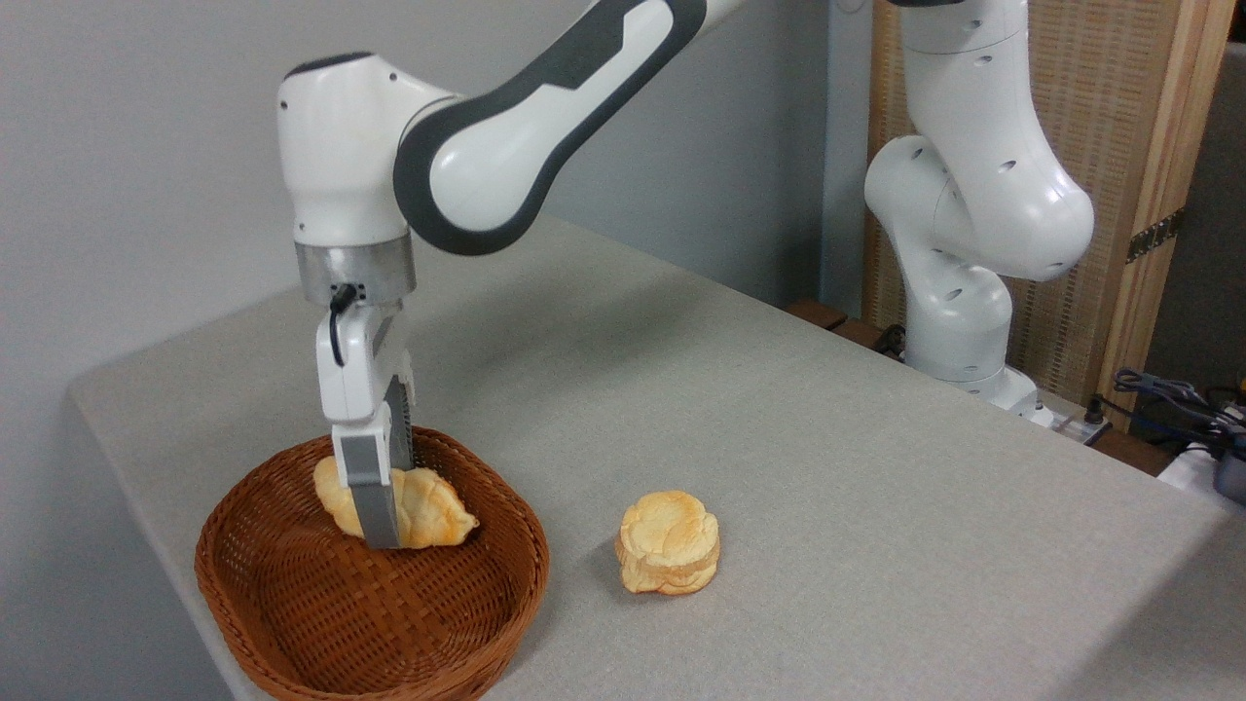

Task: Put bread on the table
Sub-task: 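Close the gripper fingers on the golden roll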

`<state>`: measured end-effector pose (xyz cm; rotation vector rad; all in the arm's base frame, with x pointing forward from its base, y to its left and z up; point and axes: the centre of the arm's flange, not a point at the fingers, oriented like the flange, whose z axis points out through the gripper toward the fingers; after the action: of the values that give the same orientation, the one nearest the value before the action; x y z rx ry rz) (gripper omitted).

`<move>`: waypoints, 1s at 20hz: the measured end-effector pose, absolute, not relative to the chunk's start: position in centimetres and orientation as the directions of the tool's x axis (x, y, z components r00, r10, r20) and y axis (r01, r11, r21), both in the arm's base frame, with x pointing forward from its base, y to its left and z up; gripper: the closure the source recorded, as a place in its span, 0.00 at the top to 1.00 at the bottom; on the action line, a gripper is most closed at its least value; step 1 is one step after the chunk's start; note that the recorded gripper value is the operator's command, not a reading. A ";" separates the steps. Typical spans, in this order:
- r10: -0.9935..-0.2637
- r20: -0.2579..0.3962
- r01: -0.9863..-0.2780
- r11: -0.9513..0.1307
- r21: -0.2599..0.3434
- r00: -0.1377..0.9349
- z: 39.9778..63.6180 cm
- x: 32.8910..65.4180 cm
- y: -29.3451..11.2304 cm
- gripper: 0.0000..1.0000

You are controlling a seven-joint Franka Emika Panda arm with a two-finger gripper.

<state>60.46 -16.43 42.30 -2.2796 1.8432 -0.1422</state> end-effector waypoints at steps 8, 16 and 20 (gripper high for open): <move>-0.976 -0.059 -0.960 -0.192 -0.205 0.208 41.4 60.5 -16.8 0.02; -0.976 -0.059 -0.960 -0.192 -0.205 0.208 41.3 60.5 -16.8 0.00; -0.976 -0.059 -0.960 -0.193 -0.204 0.209 41.3 60.5 -16.8 0.00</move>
<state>60.51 -16.79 41.33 -2.2816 1.8570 -0.1234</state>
